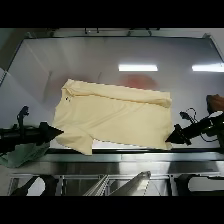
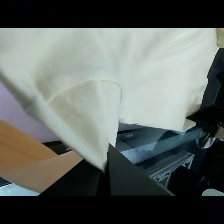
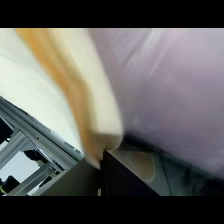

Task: Fold the shirts.

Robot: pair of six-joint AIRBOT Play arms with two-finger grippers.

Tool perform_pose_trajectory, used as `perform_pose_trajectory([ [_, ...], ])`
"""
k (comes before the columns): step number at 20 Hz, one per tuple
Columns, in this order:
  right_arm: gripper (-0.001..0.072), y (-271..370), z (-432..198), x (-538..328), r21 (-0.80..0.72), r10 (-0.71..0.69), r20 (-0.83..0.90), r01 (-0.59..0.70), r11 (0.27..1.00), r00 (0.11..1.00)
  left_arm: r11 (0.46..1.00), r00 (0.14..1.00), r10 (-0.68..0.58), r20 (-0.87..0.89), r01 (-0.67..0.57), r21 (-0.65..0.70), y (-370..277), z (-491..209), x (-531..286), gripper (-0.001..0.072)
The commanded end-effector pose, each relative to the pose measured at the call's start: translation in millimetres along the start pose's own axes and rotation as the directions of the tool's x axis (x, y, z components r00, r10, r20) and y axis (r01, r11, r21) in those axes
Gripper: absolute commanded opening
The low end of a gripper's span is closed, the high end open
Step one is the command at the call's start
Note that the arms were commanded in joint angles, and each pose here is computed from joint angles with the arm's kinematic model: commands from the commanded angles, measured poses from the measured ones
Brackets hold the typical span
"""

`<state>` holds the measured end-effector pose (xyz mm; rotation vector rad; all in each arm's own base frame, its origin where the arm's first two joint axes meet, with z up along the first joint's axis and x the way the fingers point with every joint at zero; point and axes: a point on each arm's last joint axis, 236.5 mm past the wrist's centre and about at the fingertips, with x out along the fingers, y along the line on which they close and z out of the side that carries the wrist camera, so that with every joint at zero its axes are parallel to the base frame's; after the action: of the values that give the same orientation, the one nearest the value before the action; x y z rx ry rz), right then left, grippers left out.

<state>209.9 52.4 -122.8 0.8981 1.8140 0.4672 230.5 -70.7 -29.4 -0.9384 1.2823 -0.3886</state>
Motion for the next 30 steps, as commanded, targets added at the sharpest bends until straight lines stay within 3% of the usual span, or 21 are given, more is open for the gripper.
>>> perform_pose_trajectory([
  [1, 0.002, 17.6, 19.8, 11.1, -0.08, 0.013, 0.065, -0.008, 0.997, 0.998, 1.0, 1.0, -0.007, -0.001, 0.007, 0.005, -1.6, -0.1, -0.2, 0.0024],
  [4, 0.0018, 17.7, 5.0, -0.7, -0.083, -0.009, 0.04, 0.013, 0.996, 0.999, 1.0, 0.999, -0.021, -0.027, 0.022, 0.019, -8.5, -4.0, -3.9, 0.0023],
  [6, 0.0018, 19.8, 7.0, -20.3, -0.065, -0.01, 0.111, 0.017, 0.998, 0.994, 1.0, 1.0, -0.016, 0.018, 0.016, 0.024, -12.6, 4.6, -13.2, 0.0023],
  [8, 0.0019, 42.3, 25.6, -48.3, -0.067, 0.082, 0.252, -0.067, 0.996, 0.964, 0.997, 0.99, -0.035, 0.138, 0.024, 0.078, -27.6, 31.3, -30.7, 0.0023],
  [10, 0.002, 84.0, 50.9, -76.3, -0.168, 0.226, 0.364, -0.175, 0.97, 0.903, 0.984, 0.977, -0.072, 0.2, 0.036, 0.176, -52.2, 60.6, -46.6, 0.0023],
  [12, 0.002, 118.4, 74.8, -95.9, -0.257, 0.291, 0.42, -0.195, 0.947, 0.86, 0.974, 0.981, -0.072, 0.179, 0.031, 0.224, -66.0, 89.0, -48.1, 0.0023],
  [16, 0.002, 148.5, 130.6, -119.8, -0.322, 0.267, 0.508, -0.107, 0.941, 0.819, 0.947, 0.996, -0.082, 0.023, 0.07, 0.313, -93.4, 142.7, -5.9, 0.0023],
  [21, 0.002, 121.8, 184.8, -101.9, -0.241, 0.222, 0.527, -0.106, 0.965, 0.82, 0.931, 0.996, -0.042, -0.076, 0.067, 0.358, -96.5, 218.9, 65.3, 0.0022],
  [24, 0.002, 92.3, 203.8, -83.3, -0.172, 0.186, 0.529, -0.11, 0.979, 0.828, 0.934, 1.0, -0.005, -0.028, 0.015, 0.357, -83.6, 264.9, 82.2, 0.0022],
  [30, 0.002, 75.7, 209.8, -67.9, -0.19, 0.173, 0.506, -0.087, 0.978, 0.845, 0.914, 1.0, -0.014, 0.005, 0.01, 0.406, -76.2, 310.0, 107.9, 0.0022],
])
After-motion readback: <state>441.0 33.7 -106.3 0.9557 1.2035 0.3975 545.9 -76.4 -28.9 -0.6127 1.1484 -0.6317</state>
